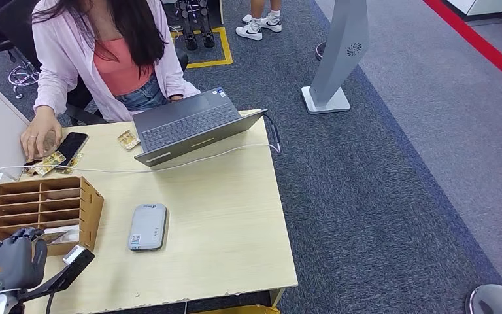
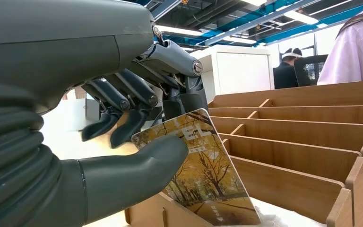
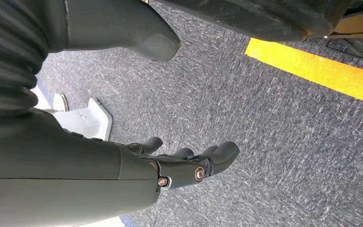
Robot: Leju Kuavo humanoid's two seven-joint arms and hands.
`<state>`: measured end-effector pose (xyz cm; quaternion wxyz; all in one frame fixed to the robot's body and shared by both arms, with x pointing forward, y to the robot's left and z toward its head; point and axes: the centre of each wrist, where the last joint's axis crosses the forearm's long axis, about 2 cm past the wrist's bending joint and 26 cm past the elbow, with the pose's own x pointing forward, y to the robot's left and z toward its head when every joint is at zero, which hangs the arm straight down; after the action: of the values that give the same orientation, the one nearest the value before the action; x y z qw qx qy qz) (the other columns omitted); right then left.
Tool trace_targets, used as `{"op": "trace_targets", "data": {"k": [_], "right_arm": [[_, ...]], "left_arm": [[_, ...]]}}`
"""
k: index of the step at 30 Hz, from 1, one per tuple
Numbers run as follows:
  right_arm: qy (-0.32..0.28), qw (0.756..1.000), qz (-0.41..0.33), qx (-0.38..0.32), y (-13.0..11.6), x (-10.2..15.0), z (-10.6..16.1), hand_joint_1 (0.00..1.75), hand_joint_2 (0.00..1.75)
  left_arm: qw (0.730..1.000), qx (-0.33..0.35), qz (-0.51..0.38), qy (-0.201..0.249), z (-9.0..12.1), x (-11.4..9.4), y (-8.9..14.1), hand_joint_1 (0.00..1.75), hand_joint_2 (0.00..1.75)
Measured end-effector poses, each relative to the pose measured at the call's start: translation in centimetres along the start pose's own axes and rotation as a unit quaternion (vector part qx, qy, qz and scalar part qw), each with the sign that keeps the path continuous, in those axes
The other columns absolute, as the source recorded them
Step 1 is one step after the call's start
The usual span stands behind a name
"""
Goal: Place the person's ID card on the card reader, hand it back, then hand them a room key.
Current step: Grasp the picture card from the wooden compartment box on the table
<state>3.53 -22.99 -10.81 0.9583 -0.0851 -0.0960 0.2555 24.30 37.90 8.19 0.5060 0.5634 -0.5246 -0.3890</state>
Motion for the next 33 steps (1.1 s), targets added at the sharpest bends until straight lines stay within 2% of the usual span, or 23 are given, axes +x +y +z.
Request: {"op": "trace_targets", "data": {"k": [9,14,18,26,28,31,33], "right_arm": [[0.001,1.0,0.0,0.001,0.0,0.0,0.0,0.0,1.75],[0.0,1.0,0.0,0.001,0.0,0.0,0.0,0.0,1.75],[-0.005,1.0,0.0,0.001,0.0,0.0,0.0,0.0,0.0],[-0.009,1.0,0.0,0.002,0.0,0.1,0.0,0.0,0.0],[-0.011,1.0,0.0,0.002,-0.1,0.1,0.0,0.0,0.0],[-0.012,1.0,0.003,0.009,-0.2,0.1,-0.1,0.0,0.0],[-0.014,1.0,0.006,0.013,-0.3,0.3,-0.1,0.0,0.0]], "left_arm": [[1.0,0.005,0.002,-0.001,-0.1,0.1,0.0,1.75,1.75],[0.999,0.032,0.006,-0.011,-0.3,0.1,0.1,1.75,1.75],[0.997,0.071,0.011,-0.026,-1.1,0.2,0.7,1.75,1.75],[0.992,0.116,0.023,-0.041,-3.0,0.8,2.5,1.75,1.75],[0.988,0.141,0.044,-0.052,-4.9,1.4,4.4,1.75,1.75],[0.977,0.192,0.064,-0.072,-9.2,2.6,8.3,1.75,1.75],[0.972,0.215,0.055,-0.072,-11.4,2.9,9.6,1.75,1.75]]}}
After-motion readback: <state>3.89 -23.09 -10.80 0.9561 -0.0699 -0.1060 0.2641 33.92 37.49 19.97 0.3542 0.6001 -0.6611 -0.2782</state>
